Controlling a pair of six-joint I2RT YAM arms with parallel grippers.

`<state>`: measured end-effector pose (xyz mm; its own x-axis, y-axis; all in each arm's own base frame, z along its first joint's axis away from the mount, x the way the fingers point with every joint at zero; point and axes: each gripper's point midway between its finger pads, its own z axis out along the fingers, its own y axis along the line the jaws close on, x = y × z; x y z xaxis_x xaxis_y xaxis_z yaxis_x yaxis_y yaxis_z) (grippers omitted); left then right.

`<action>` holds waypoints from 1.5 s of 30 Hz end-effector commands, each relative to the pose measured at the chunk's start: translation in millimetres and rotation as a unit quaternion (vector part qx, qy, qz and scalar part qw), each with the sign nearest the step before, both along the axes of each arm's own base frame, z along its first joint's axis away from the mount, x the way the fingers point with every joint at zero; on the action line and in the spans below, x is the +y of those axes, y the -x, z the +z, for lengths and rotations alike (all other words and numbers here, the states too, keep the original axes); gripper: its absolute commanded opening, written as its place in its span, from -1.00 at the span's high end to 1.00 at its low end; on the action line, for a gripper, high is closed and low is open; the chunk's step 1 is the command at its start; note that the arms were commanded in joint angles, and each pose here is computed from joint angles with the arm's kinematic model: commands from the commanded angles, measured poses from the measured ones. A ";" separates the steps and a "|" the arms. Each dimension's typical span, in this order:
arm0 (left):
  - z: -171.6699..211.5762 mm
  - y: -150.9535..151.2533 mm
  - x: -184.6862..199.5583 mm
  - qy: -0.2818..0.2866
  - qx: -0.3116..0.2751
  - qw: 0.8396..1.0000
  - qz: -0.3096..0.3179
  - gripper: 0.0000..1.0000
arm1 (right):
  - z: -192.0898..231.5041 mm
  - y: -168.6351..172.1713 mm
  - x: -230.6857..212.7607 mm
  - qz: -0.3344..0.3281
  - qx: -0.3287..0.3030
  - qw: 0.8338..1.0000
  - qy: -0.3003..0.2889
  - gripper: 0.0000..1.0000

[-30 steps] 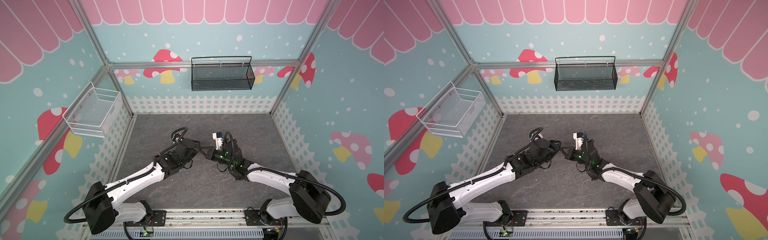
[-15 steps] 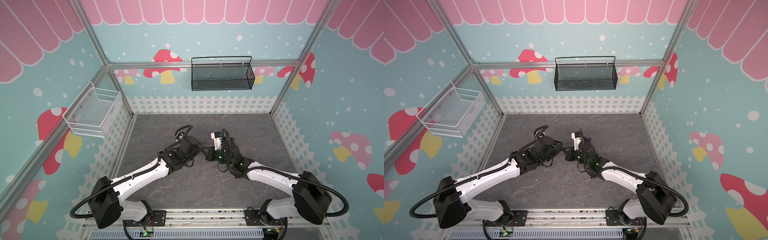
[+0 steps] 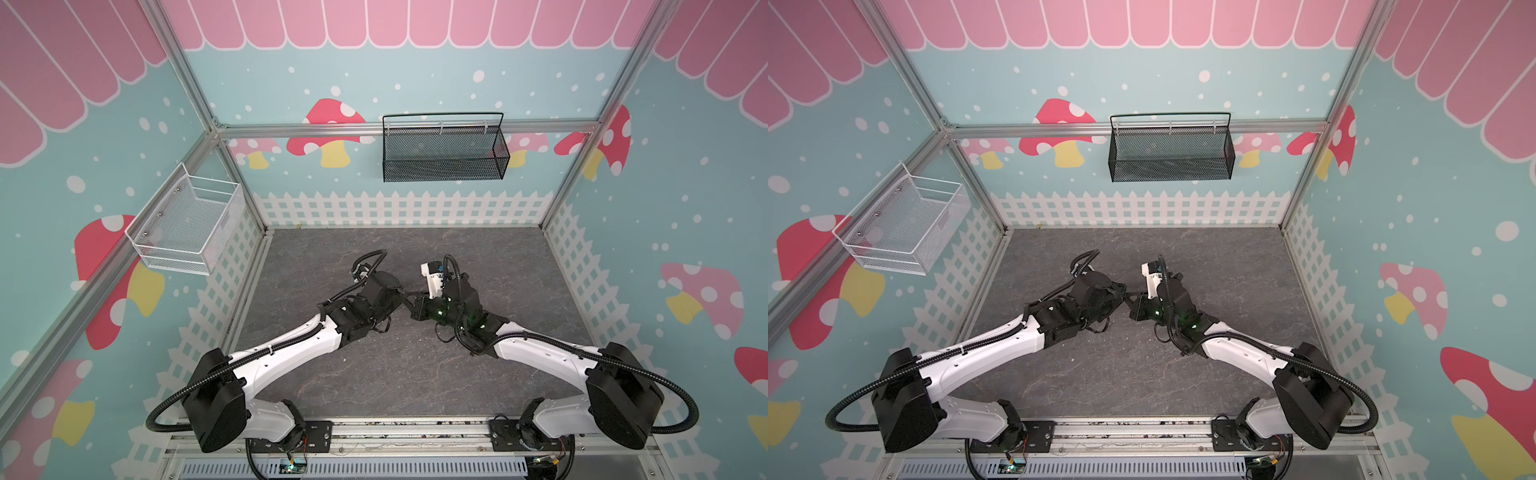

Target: Unlock with the key

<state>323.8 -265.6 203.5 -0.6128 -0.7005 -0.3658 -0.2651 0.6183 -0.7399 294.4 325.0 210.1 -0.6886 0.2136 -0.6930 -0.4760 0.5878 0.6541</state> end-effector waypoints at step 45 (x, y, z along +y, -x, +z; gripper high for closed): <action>62.4 8.9 -19.2 0.149 -0.093 0.983 -0.047 1.00 | 55.8 24.4 8.1 0.070 0.053 0.976 -0.201 1.00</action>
<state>319.8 -269.7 244.8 -0.5910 -0.7535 -0.2880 -0.1275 0.4398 -0.8890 290.0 320.0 247.3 -0.7806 0.4227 -0.4604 -0.3768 0.2693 0.8863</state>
